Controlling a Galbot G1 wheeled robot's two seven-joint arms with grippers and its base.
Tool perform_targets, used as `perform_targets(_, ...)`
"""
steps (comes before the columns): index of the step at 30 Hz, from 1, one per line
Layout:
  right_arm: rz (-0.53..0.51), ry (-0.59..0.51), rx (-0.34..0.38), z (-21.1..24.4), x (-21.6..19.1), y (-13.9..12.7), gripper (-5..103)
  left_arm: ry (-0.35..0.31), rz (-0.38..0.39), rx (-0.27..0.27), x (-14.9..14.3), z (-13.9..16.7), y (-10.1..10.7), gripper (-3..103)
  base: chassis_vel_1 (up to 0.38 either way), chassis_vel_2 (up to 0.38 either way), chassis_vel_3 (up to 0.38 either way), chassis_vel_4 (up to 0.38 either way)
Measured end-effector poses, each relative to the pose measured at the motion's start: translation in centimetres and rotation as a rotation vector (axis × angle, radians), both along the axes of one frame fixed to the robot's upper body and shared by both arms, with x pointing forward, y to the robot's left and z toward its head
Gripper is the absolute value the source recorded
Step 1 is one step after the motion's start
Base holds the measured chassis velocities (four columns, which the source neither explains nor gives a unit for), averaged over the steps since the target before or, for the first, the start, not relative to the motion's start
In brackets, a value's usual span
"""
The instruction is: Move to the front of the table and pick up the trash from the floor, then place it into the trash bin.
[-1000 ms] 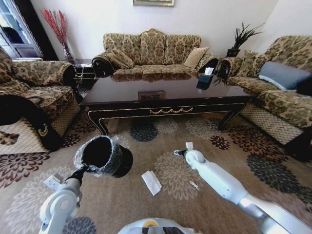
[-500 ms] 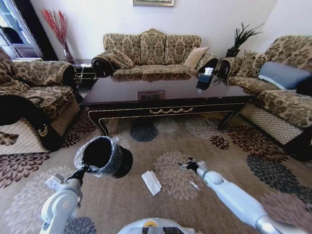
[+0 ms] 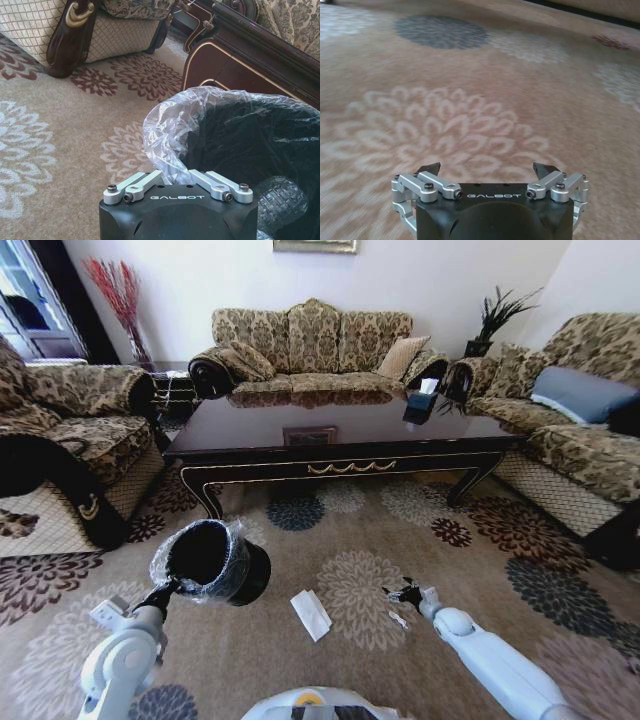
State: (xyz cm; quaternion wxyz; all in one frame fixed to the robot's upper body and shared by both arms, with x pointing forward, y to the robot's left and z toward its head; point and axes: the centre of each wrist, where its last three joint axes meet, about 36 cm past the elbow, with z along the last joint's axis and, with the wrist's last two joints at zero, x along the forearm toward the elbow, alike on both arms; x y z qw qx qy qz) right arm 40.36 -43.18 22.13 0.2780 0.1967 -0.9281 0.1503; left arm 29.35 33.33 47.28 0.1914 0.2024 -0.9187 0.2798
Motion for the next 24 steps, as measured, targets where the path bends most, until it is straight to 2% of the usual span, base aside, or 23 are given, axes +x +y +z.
perform_targets(7,0.054,0.018,-0.034,-0.6,-2.7,-2.1,100,-0.024,-0.008,0.005,-0.1,0.9,0.0,3,0.0,0.0,0.0,0.0)
perform_targets(13,0.051,0.042,-0.045,-1.6,-4.7,-2.5,100,-0.033,-0.015,0.005,-0.2,1.1,-0.4,3,0.0,0.0,0.0,0.0)
perform_targets(24,0.049,0.056,-0.071,-2.9,-5.7,-3.1,100,-0.031,-0.019,0.015,-0.6,1.3,-0.5,3,0.0,0.0,0.0,0.0)
